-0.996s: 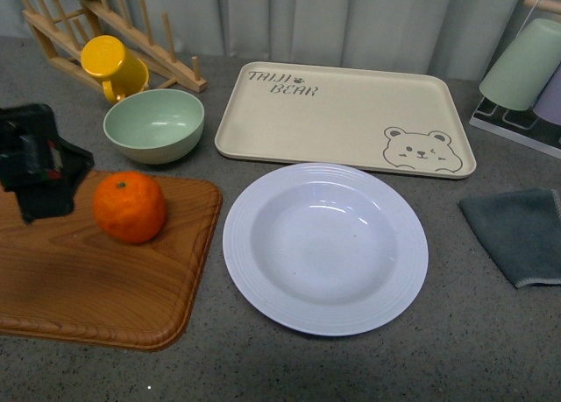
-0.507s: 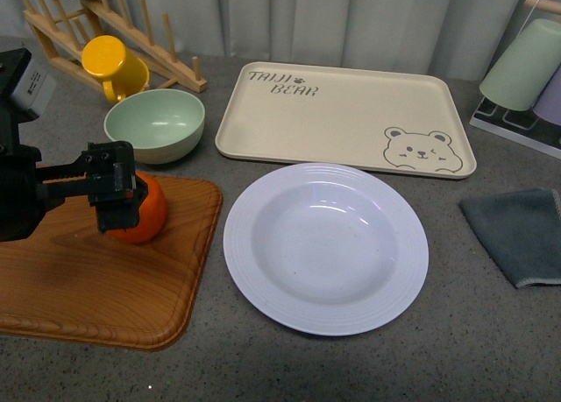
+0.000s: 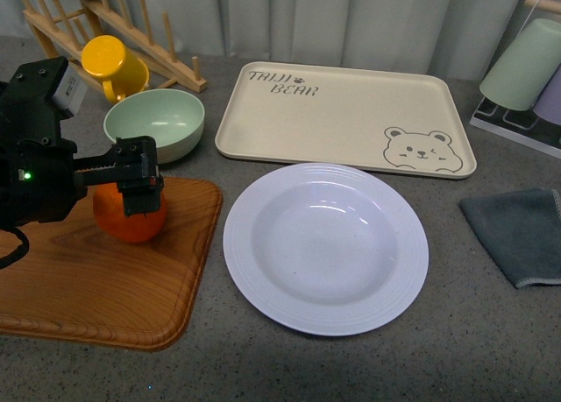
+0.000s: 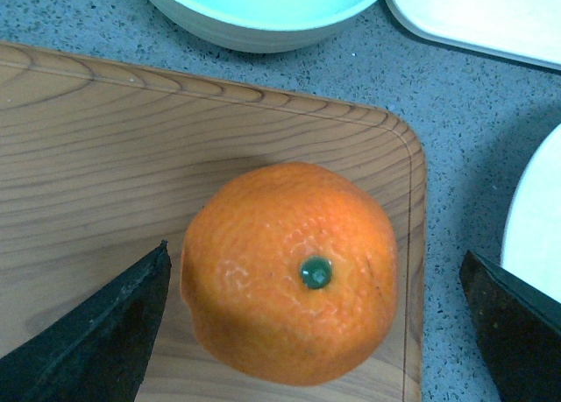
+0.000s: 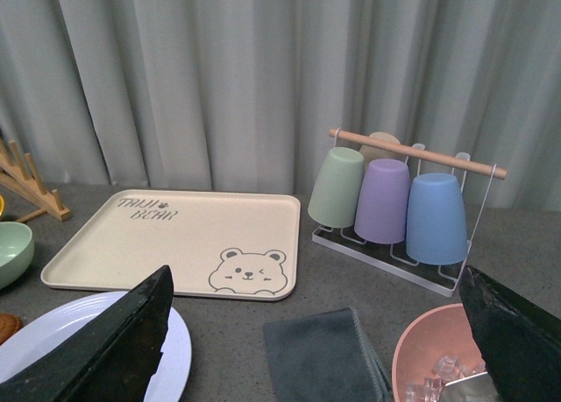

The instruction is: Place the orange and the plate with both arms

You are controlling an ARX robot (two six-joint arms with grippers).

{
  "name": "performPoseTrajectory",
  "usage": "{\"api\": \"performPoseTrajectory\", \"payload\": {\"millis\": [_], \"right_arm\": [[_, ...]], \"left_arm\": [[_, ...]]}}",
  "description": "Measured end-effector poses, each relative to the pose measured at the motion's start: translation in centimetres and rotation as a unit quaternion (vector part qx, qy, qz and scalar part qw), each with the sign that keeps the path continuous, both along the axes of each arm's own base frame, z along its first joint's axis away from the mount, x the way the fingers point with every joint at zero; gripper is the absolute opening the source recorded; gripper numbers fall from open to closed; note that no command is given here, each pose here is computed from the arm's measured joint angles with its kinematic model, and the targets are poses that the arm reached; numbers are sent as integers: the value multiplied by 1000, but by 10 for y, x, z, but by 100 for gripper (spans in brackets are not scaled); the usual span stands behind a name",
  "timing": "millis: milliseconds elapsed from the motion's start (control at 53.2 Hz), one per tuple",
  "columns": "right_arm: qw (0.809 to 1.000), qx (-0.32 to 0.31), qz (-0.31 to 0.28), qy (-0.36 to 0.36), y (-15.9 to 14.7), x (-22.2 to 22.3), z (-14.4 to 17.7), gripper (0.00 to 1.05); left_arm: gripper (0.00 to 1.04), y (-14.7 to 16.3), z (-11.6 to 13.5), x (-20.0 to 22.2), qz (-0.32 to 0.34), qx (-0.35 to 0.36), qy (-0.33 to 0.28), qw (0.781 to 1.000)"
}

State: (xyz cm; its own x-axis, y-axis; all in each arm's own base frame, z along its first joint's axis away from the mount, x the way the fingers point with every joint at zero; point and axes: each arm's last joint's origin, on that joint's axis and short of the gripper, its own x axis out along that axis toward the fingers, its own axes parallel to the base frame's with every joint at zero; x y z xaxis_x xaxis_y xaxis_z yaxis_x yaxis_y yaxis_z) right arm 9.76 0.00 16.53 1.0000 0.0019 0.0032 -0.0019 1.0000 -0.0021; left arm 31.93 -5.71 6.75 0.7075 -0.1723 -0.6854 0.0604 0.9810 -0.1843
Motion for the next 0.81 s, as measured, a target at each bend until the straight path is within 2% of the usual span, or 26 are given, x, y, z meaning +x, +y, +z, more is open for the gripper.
{"api": "performPoseTrajectory", "payload": {"millis": [225,244,338,451,639,808], "right_arm": [[1000,0,0,0,0,0,0,96],[1000,0,0,0,0,0,0,96],[1000,0,0,0,0,0,0,96],[1000,0,0,0,0,0,0,96],[1000,0,0,0,0,0,0,96],[1000,0,0,0,0,0,0,96]], "left_arm": [[98,-1,-18,9,0,5,29,1000],[97,0,-18,9,0,5,30,1000],[78,2,-19,12,5,-4,36,999],[73,2,-18,12,4,-10,35,999],[72,-8,-1,11,-6,-24,12,1000],[71,-50,20,5,-54,-48,-14,997]]}}
